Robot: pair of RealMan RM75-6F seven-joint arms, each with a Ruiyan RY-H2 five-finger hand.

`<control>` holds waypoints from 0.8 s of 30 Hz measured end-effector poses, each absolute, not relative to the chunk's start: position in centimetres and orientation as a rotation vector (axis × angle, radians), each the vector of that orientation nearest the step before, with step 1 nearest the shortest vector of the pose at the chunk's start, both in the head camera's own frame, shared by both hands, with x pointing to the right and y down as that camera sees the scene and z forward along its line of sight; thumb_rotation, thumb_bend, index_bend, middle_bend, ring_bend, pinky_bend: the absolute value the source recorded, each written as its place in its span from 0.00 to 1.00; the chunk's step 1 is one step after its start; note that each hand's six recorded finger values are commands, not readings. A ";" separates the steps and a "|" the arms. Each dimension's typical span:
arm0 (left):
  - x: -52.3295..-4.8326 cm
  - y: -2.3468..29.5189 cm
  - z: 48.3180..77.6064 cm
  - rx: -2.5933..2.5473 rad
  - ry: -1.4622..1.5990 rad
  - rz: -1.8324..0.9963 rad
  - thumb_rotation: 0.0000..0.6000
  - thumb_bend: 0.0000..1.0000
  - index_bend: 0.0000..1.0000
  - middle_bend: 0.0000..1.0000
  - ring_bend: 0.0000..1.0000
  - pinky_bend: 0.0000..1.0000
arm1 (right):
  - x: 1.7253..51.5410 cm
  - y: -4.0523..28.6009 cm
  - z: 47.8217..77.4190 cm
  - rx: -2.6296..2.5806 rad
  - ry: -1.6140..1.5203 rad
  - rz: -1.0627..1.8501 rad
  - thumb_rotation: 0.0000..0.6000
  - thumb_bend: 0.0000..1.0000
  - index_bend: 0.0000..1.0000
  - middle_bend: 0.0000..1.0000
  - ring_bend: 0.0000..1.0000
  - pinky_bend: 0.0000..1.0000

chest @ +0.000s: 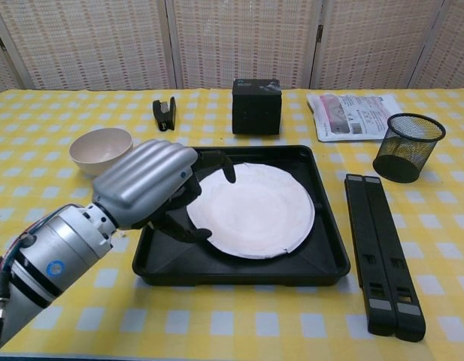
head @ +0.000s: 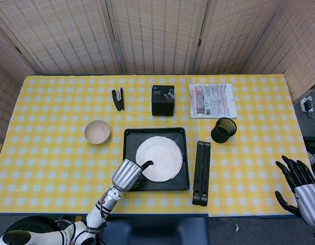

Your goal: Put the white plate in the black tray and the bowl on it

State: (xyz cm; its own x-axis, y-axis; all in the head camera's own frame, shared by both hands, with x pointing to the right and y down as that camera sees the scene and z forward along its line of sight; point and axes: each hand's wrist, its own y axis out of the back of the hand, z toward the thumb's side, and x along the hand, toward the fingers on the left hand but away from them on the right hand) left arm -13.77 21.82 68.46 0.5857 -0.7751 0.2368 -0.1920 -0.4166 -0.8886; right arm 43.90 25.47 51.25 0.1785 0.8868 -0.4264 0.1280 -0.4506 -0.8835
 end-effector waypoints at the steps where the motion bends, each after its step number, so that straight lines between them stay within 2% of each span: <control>1: -14.1 21.7 68.1 -1.915 0.778 -0.826 1.00 0.20 0.38 1.00 1.00 1.00 | 43.8 25.5 51.2 -1.739 -0.962 1.332 1.00 0.43 0.00 0.00 0.00 0.00; 5: -16.3 20.6 66.9 -1.873 0.802 -0.863 1.00 0.23 0.41 1.00 1.00 1.00 | 43.6 25.8 51.2 -1.747 -0.947 1.323 1.00 0.43 0.00 0.00 0.00 0.00; 8: -18.9 19.3 66.3 -1.846 0.840 -0.925 1.00 0.29 0.44 1.00 1.00 1.00 | 43.4 25.9 51.2 -1.748 -0.941 1.318 1.00 0.43 0.00 0.00 0.00 0.00; 12: -23.3 17.6 65.6 -1.800 0.913 -1.034 1.00 0.31 0.47 1.00 1.00 1.00 | 43.1 25.9 51.4 -1.749 -0.935 1.317 1.00 0.43 0.00 0.00 0.00 0.00; 17: -25.8 16.5 66.7 -1.826 0.977 -1.156 1.00 0.38 0.51 1.00 1.00 1.00 | 42.4 25.9 51.8 -1.763 -0.909 1.306 1.00 0.43 0.00 0.00 0.00 0.00; 24: -27.7 15.4 68.4 -1.813 0.925 -1.311 1.00 0.40 0.47 1.00 1.00 1.00 | 41.8 25.6 52.8 -1.783 -0.879 1.316 1.00 0.43 0.00 0.00 0.00 0.00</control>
State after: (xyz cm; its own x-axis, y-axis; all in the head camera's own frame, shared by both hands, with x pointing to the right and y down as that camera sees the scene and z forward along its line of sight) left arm -27.75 15.42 68.43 0.2306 -0.8584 0.4582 -0.1438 -0.4958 -0.8565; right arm 41.84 25.64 52.75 0.2393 0.8554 -0.4594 0.0969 -0.4919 -0.8653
